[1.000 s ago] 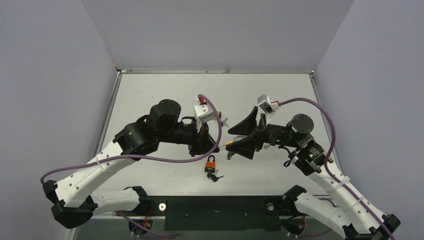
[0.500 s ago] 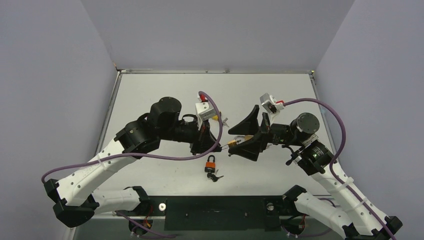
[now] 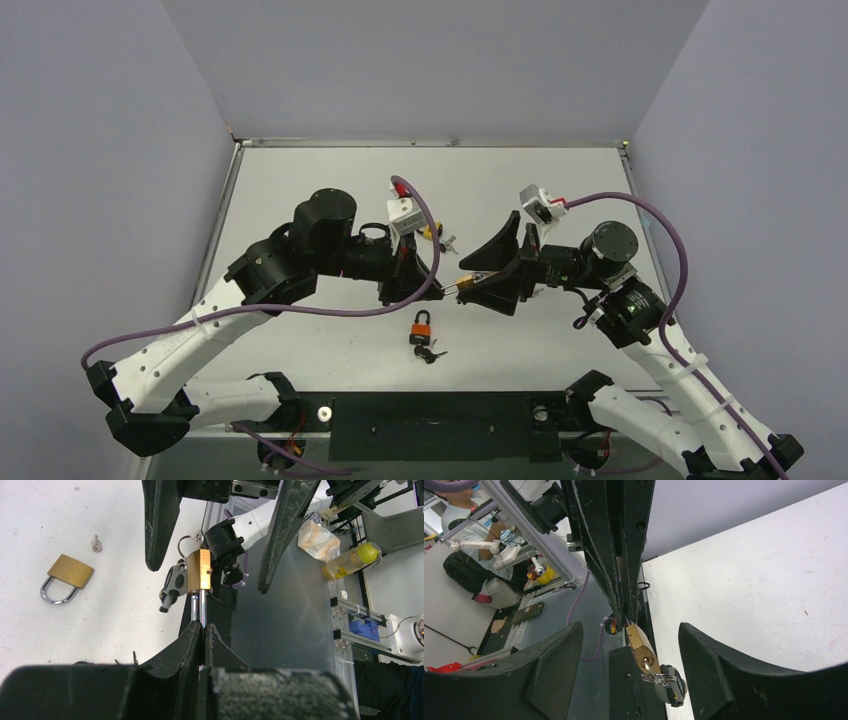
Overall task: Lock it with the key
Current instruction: Lock the lock.
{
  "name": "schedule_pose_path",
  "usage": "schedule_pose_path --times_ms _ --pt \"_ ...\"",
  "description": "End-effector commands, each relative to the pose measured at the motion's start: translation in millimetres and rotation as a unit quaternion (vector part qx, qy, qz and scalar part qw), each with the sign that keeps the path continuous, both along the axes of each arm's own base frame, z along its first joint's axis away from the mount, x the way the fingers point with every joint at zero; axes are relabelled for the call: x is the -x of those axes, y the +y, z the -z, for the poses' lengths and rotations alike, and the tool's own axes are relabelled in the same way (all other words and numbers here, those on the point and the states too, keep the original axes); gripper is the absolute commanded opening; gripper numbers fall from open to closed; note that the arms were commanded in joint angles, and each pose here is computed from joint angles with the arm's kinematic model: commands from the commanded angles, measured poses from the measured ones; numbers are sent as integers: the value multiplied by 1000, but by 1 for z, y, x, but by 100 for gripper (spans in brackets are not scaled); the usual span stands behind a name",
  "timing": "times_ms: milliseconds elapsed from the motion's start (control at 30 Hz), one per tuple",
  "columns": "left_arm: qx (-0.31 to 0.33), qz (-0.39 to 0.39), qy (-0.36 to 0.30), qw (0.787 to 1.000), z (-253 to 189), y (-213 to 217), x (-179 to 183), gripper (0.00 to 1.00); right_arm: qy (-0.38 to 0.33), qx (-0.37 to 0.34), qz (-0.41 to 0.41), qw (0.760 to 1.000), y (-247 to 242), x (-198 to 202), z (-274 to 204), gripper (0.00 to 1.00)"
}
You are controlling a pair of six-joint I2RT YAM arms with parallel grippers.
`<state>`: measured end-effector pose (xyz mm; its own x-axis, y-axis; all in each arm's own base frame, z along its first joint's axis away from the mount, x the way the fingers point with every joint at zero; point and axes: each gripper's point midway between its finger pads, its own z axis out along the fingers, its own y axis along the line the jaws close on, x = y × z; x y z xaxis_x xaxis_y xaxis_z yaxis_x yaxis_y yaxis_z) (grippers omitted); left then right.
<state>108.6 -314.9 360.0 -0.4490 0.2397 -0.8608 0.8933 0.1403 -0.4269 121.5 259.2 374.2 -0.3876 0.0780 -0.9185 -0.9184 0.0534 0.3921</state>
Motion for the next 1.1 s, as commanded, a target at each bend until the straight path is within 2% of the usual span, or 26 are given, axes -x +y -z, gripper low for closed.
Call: schedule_pose_path --times_ms 0,567,767,833,867,967,1067 --pt "63 15 -40 997 -45 3 7 0 -28 -8 6 1000 -1 -2 -11 63" --pt "65 11 -40 997 -49 1 2 0 -32 -2 10 999 -3 -1 -8 24" --pt "57 12 -29 998 -46 -2 0 0 -32 -4 16 999 -4 -3 -10 2" --pt "56 8 -27 998 -45 -2 -2 0 -32 -5 20 999 -5 -3 -11 0" --pt "54 0 -26 998 -45 -2 -5 3 -32 -6 25 999 -5 -4 -11 0" --pt "50 -21 -30 998 -44 0 -12 23 -26 -11 52 998 -7 -12 -13 0" --pt "44 -60 -40 996 -44 5 -27 32 -14 -19 76 997 -8 -19 -16 0"
